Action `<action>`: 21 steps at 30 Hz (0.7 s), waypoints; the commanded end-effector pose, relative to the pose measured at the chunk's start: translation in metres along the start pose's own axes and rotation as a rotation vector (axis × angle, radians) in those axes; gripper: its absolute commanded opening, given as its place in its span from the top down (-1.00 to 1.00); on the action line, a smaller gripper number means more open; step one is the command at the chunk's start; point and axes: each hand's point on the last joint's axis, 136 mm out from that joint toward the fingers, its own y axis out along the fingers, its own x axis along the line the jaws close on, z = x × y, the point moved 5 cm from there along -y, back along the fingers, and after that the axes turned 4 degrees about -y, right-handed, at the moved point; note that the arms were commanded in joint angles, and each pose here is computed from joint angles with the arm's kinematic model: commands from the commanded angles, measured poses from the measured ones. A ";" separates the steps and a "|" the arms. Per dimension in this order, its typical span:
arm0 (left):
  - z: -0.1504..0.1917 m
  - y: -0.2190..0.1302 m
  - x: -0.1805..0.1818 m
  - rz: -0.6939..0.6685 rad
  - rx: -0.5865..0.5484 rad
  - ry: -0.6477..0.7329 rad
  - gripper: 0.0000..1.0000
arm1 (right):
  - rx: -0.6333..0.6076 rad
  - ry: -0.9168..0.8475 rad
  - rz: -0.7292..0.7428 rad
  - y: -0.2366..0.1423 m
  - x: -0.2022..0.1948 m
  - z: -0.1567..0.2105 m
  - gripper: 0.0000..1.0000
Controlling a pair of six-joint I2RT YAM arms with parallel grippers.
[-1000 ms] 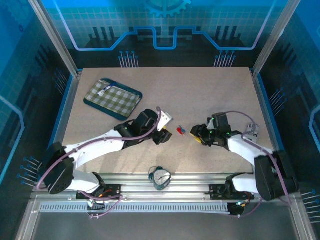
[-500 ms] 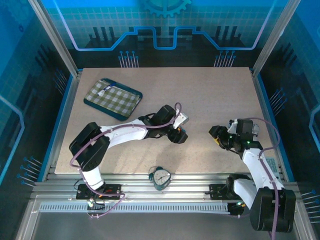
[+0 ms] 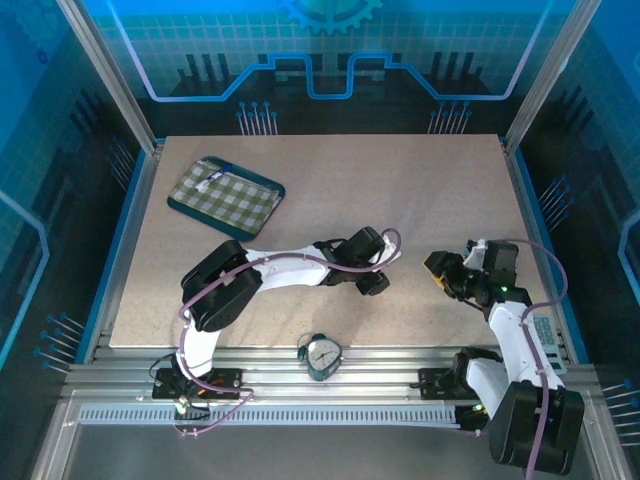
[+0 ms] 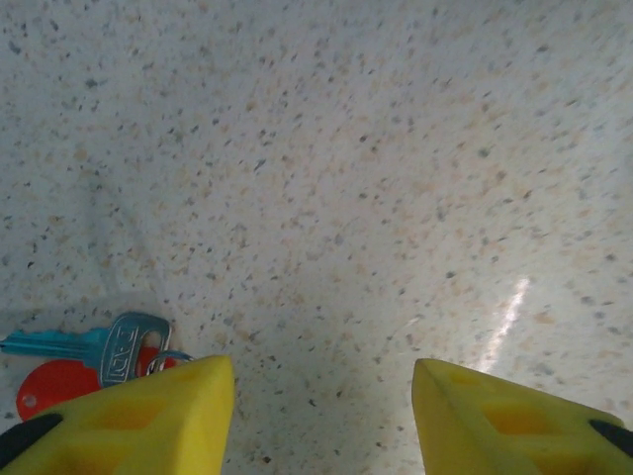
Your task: Remove the keys from the keyring
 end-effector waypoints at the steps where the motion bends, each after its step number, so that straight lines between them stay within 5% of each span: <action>1: -0.002 0.007 0.011 -0.085 0.018 0.021 0.02 | 0.017 0.006 -0.017 -0.003 -0.002 0.004 -0.05; 14: 0.002 0.024 0.022 -0.192 0.018 0.013 0.24 | 0.002 0.002 -0.045 -0.007 0.004 0.000 -0.04; 21: 0.008 0.030 0.023 -0.193 0.040 0.038 0.79 | -0.015 0.000 -0.045 -0.012 0.006 -0.001 -0.04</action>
